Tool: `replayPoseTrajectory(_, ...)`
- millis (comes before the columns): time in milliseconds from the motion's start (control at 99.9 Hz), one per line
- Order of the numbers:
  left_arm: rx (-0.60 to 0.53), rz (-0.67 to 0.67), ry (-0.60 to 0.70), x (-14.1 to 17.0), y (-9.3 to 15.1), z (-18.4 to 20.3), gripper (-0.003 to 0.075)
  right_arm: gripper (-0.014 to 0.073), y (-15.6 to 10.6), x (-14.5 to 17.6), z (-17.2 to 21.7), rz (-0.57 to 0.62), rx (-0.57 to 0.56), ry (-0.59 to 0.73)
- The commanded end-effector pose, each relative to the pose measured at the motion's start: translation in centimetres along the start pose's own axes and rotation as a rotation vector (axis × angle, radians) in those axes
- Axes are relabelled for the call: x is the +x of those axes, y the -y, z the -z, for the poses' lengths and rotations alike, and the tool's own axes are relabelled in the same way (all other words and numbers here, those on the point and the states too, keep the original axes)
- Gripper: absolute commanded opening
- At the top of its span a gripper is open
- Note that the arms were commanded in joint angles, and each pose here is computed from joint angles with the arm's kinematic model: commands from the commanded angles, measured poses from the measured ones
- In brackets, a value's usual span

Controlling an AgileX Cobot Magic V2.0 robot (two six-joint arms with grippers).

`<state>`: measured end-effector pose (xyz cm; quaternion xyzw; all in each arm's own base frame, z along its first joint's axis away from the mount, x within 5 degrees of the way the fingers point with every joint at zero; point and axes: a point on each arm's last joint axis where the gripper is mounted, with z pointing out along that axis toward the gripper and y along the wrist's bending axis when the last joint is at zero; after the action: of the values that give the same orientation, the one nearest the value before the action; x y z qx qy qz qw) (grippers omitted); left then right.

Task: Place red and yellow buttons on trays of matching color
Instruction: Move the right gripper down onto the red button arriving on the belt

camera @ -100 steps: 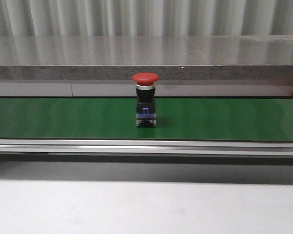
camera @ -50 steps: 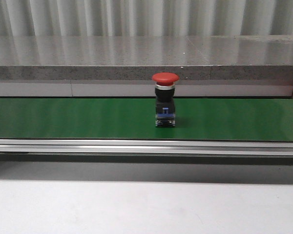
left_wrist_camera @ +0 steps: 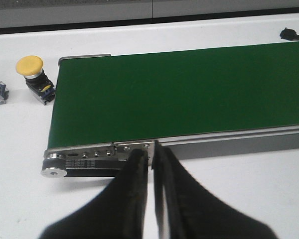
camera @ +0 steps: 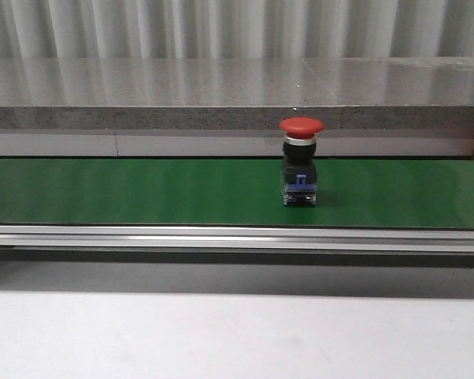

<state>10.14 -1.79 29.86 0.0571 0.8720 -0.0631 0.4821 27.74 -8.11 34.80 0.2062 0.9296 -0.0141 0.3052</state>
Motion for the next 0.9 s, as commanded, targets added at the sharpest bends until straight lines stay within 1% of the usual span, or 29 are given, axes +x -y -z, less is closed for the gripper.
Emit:
replayPoseTrajectory(0, 0.011, 0.005, 0.097, -1.4, 0.2, 0.5, -0.0006, 0.0573, -1.5, 0.3, 2.5, 0.066, -0.035, 0.039)
replayPoseTrajectory(140, 0.011, 0.005, 0.097, -1.4, 0.2, 0.5, -0.0006, 0.0573, -4.1, 1.5, 3.2, 0.152, -0.088, -0.012)
replayPoseTrajectory(330, 0.011, 0.005, 0.097, -1.4, 0.2, 0.5, -0.0006, 0.0574, -7.9, 2.6, 3.4, 0.271, -0.177, -0.009)
replayPoseTrajectory(480, 0.011, 0.005, 0.097, -1.4, 0.2, 0.5, -0.0006, 0.0612, -11.0, 4.2, 4.0, 0.363, -0.261, -0.029)
replayPoseTrajectory(600, 0.011, 0.005, 0.097, -1.4, 0.2, 0.5, -0.0006, 0.0613, -12.8, 5.2, 4.3, 0.367, -0.331, -0.067)
replayPoseTrajectory(710, 0.011, 0.005, 0.097, -1.4, 0.2, 0.5, -0.0006, 0.0613, -14.1, 5.9, 3.6, 0.346, -0.388, -0.128)
replayPoseTrajectory(781, 0.011, 0.005, 0.097, -1.4, 0.2, 0.5, -0.0006, 0.0613, -14.6, 6.1, 2.9, 0.339, -0.398, -0.166)
replayPoseTrajectory(891, 0.011, 0.005, 0.097, -1.4, 0.2, 0.5, -0.0006, 0.0613, -15.1, 6.3, 1.3, 0.345, -0.379, -0.215)
